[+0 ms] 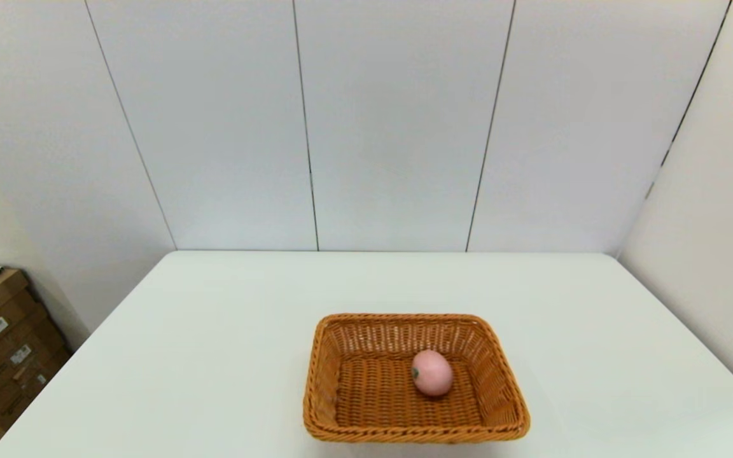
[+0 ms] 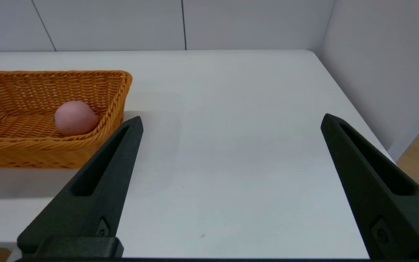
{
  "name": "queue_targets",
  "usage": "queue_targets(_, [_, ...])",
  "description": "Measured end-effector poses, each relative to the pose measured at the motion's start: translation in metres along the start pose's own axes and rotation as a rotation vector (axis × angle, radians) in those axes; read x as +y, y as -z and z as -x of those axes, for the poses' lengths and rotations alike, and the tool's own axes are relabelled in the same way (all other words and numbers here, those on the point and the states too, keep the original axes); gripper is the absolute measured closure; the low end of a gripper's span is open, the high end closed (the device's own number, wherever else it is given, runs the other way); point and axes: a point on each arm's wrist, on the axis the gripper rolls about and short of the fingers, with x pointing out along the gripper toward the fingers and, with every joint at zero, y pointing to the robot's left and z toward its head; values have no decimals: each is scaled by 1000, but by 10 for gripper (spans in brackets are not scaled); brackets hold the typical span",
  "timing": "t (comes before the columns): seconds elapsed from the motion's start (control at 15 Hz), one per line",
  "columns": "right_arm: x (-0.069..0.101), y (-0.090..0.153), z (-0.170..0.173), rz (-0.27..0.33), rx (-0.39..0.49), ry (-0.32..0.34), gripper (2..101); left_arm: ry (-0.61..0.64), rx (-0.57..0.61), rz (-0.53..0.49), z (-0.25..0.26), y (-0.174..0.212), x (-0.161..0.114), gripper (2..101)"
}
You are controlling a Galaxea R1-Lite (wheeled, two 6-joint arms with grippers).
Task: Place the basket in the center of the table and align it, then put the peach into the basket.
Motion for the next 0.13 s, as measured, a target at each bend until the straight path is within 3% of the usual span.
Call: queue_targets(0.13, [0,0,0,-1,0,0,52,0,0,0,0,0,0,54])
